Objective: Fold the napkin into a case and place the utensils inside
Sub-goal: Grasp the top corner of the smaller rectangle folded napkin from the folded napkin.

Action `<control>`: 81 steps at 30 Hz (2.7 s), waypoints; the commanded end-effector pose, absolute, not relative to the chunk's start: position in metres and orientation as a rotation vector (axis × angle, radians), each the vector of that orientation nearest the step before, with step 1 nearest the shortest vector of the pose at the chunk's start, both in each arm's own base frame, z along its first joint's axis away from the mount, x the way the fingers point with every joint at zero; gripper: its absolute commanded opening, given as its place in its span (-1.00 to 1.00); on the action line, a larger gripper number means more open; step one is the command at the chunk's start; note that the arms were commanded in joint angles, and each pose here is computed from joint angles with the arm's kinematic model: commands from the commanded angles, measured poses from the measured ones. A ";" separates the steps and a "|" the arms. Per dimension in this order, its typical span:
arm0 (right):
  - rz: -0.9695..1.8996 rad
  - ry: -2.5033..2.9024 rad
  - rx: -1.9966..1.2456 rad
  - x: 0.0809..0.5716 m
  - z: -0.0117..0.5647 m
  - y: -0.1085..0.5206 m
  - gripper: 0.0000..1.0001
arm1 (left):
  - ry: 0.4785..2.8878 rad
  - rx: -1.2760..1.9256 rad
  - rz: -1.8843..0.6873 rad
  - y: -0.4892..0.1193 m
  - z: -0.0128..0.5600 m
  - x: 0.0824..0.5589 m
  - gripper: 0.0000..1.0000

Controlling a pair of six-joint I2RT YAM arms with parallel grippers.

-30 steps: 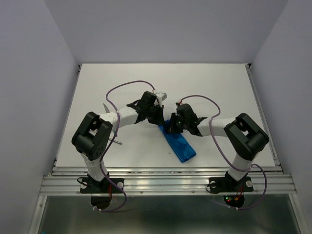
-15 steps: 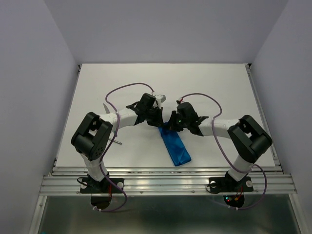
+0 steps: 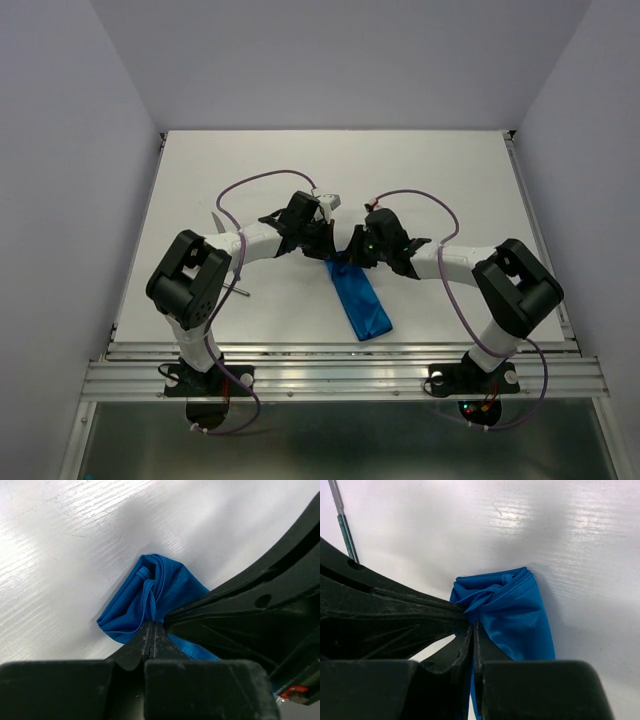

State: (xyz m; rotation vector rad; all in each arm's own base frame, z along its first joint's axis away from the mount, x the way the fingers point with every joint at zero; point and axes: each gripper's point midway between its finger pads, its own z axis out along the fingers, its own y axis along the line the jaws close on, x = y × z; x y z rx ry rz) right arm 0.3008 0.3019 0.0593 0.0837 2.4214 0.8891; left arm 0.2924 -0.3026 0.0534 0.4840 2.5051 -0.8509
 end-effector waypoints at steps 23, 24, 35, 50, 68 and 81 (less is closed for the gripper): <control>1.050 2.480 0.248 0.303 0.004 0.326 -0.90 | 2.414 0.474 -0.950 -0.309 0.089 0.289 -1.00; 1.037 2.484 0.261 0.304 0.000 0.325 -0.90 | 2.416 0.469 -0.948 -0.308 0.088 0.288 -1.00; 1.049 2.382 0.245 0.307 0.041 0.318 -0.86 | 2.441 0.481 -0.879 -0.297 0.080 0.286 -0.72; 1.069 2.319 0.189 0.291 0.075 0.305 -0.84 | 2.370 0.459 -0.917 -0.293 0.122 0.286 -0.30; 1.142 2.388 0.074 0.302 0.063 0.336 -0.85 | 2.531 0.139 -0.901 -0.254 0.058 0.279 -0.67; 1.205 2.403 0.053 0.296 0.059 0.347 -0.85 | 2.565 0.172 -0.958 -0.265 0.041 0.279 -0.80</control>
